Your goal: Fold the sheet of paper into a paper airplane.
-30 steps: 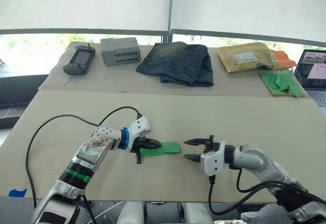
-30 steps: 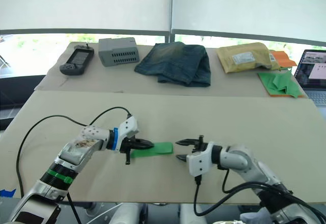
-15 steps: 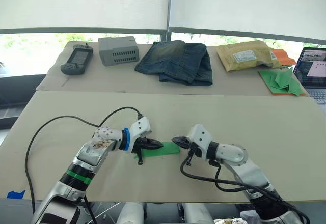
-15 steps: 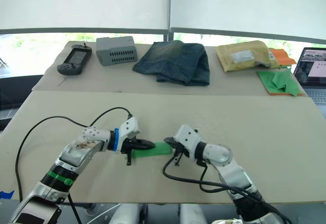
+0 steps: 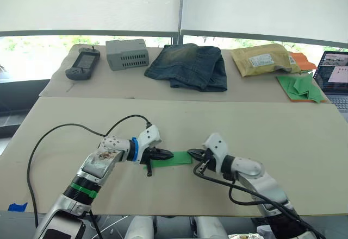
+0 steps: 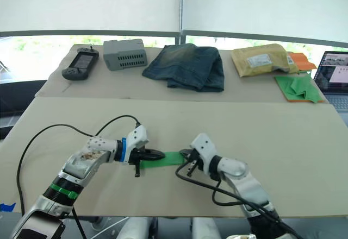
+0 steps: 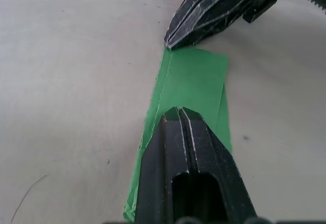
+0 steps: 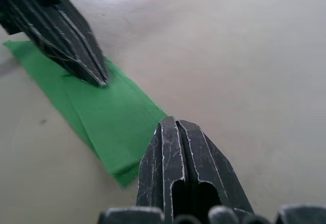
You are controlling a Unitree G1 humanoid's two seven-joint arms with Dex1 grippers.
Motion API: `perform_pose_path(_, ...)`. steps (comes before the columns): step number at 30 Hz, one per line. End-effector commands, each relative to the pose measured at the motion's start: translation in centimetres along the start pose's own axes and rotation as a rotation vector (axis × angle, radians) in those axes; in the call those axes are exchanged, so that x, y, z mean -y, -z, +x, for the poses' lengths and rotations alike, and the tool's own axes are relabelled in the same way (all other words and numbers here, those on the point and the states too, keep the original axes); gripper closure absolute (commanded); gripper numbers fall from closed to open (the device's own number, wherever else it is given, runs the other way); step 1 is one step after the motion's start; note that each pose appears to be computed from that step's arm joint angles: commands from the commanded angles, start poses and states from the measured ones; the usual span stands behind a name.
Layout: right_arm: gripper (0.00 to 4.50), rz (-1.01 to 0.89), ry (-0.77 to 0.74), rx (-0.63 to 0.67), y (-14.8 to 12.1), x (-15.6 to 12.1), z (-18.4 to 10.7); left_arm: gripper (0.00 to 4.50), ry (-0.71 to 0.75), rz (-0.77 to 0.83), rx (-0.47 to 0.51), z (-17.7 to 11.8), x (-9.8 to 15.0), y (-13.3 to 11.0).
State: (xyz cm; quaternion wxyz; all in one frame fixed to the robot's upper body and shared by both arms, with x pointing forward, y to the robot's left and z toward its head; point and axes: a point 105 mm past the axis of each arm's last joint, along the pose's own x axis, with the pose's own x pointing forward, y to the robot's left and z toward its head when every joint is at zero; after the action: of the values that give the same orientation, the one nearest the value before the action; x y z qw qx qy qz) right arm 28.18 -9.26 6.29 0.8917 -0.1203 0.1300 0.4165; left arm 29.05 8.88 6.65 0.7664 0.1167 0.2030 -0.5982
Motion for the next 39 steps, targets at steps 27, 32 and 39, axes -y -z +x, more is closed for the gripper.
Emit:
perform_pose_path(27,4.47,0.094,-0.209,-0.092,-0.8,-3.0,2.6,4.50,-0.186,-0.114,0.010,-4.4,0.3,3.3)
perform_pose_path(32,4.47,0.102,-0.219,-0.093,-0.8,-3.1,3.0,4.50,-0.237,-0.140,0.004,-5.5,0.6,4.4)
perform_pose_path(39,4.47,0.092,-0.219,-0.090,-0.8,-3.0,3.0,4.50,-0.305,-0.138,0.033,-7.7,-0.3,3.8)
